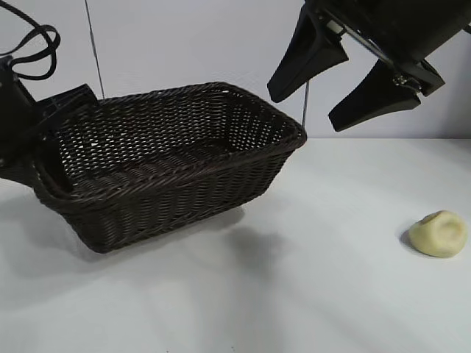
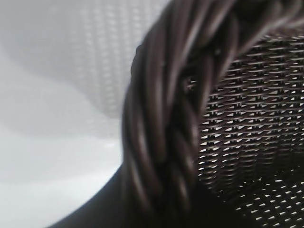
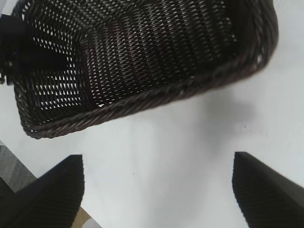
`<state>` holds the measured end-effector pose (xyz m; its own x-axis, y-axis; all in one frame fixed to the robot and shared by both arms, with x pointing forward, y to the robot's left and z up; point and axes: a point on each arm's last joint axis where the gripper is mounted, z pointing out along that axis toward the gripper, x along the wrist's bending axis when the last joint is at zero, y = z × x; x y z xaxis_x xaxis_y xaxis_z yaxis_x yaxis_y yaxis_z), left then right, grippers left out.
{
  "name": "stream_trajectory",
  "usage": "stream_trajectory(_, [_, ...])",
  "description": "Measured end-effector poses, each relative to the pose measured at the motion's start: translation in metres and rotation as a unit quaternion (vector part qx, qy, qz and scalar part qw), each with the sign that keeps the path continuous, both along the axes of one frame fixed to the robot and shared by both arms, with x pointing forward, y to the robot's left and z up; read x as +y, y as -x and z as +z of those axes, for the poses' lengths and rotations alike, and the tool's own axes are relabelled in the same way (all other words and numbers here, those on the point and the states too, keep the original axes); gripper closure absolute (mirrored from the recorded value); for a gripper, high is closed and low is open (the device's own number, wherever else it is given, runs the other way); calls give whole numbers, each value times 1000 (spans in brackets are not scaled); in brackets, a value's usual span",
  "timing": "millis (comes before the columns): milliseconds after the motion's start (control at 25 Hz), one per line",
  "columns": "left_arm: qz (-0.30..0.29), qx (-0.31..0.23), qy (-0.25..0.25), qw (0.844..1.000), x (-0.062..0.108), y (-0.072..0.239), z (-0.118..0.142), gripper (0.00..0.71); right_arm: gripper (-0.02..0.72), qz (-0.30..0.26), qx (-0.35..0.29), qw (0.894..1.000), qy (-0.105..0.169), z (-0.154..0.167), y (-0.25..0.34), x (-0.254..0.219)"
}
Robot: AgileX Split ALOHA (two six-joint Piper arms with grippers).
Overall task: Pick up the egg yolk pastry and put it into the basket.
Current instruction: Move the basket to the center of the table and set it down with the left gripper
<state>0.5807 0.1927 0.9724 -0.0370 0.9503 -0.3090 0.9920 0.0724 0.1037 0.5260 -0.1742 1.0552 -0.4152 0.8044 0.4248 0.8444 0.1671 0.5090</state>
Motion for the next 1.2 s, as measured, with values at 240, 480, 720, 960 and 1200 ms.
stream_trajectory(240, [-75,-5,-9,997,-4,-15,-7,610,93,3,3,1000,0,0,1,0])
stream_trajectory(480, [-75,-4,-3,997,-6,-17,-12,610,93,3,4,1000,0,0,1,0])
stream_trajectory(720, [-69,-9,3,998,-7,-18,-11,610,93,3,4,1000,0,0,1,0])
stream_trajectory(960, [-64,-17,7,998,-7,-20,-11,610,93,3,4,1000,0,0,1,0])
stream_trajectory(1200, [-68,-4,4,998,-8,-23,-25,610,93,3,4,1000,0,0,1,0])
